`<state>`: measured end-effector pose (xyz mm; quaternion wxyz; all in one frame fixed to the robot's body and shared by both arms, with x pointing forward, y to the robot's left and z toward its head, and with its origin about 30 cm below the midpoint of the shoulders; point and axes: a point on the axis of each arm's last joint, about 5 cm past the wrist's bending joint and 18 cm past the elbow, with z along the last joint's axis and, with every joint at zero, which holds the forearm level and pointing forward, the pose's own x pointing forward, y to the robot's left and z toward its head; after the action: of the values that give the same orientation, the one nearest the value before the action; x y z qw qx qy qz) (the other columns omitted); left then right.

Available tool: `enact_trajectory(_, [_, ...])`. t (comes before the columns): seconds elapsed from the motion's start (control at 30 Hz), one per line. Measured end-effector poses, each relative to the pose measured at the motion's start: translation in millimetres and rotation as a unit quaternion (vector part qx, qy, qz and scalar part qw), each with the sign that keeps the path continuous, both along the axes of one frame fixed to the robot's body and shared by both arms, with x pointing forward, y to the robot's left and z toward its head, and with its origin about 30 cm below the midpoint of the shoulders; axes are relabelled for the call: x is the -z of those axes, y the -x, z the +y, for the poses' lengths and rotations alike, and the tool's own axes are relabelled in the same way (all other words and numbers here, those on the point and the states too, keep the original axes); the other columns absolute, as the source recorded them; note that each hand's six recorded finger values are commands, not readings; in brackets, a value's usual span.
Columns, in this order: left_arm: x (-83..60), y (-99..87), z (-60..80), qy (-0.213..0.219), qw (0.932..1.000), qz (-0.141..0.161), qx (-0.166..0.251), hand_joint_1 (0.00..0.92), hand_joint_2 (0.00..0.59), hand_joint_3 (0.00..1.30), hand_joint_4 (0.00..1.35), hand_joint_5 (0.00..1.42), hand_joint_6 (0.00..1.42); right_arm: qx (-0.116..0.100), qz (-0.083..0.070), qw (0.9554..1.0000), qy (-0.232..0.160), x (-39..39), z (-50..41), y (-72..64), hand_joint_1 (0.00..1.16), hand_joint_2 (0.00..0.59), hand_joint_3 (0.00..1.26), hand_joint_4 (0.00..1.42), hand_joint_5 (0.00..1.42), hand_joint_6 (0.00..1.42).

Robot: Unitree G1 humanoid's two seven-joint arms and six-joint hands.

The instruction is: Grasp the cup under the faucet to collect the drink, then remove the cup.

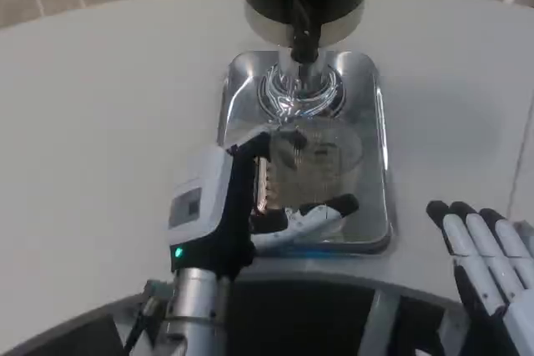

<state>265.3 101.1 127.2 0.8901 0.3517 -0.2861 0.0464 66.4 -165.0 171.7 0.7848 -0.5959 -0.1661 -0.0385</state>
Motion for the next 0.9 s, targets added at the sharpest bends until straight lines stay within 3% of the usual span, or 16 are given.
enact_trajectory(0.33, [-5.5,-38.2,-2.3,-0.017,0.9996,0.002,-0.021,0.661,0.071,1.18,1.2,1.42,1.42,0.012,0.01,0.9999,0.007,-1.0,-3.6,-0.6,0.37,0.586,0.0,0.0,0.0,0.0])
enact_trajectory(0.43, [-6.0,-43.1,-2.1,-0.004,0.9994,0.003,-0.035,0.61,0.093,1.12,1.21,1.41,1.42,0.011,0.012,0.9998,0.009,-1.0,-3.8,-0.6,0.38,0.586,0.0,0.0,0.0,0.0])
enact_trajectory(0.5, [-6.1,-45.5,-1.9,0.002,0.9991,0.004,-0.042,0.568,0.095,1.04,1.15,1.32,1.42,0.011,0.013,0.9998,0.009,-1.1,-3.8,-0.5,0.38,0.586,0.0,0.0,0.0,0.0])
enact_trajectory(0.57, [-6.3,-46.6,-1.7,0.007,0.999,0.006,-0.044,0.488,0.089,0.83,0.97,1.18,1.4,0.011,0.013,0.9998,0.009,-1.3,-3.6,-0.2,0.38,0.586,0.0,0.0,0.0,0.0])
enact_trajectory(0.63, [-6.0,-46.8,-1.4,0.006,0.9989,0.006,-0.045,0.428,0.077,0.53,0.64,0.95,1.23,0.01,0.013,0.9998,0.007,-1.9,-2.9,0.3,0.38,0.586,0.0,0.0,0.0,0.0])
enact_trajectory(0.7, [-6.0,-46.8,-0.7,0.003,0.999,0.007,-0.043,0.38,0.068,0.34,0.39,0.79,1.08,0.009,0.011,0.9999,0.007,-2.5,-2.4,0.5,0.38,0.586,0.0,0.0,0.0,0.0])
enact_trajectory(0.77, [-6.5,-46.9,2.3,-0.014,0.9993,0.009,-0.034,0.345,0.064,0.26,0.29,0.72,0.99,0.008,0.01,0.9999,0.005,-2.7,-1.8,0.7,0.38,0.586,0.0,0.0,0.0,0.0])
enact_trajectory(0.9, [-10.7,-46.1,6.3,-0.031,0.9994,0.001,-0.015,0.316,0.062,0.22,0.21,0.66,0.92,0.007,0.012,0.9999,0.001,-2.3,-0.5,1.0,0.38,0.586,0.0,0.0,0.0,0.0])
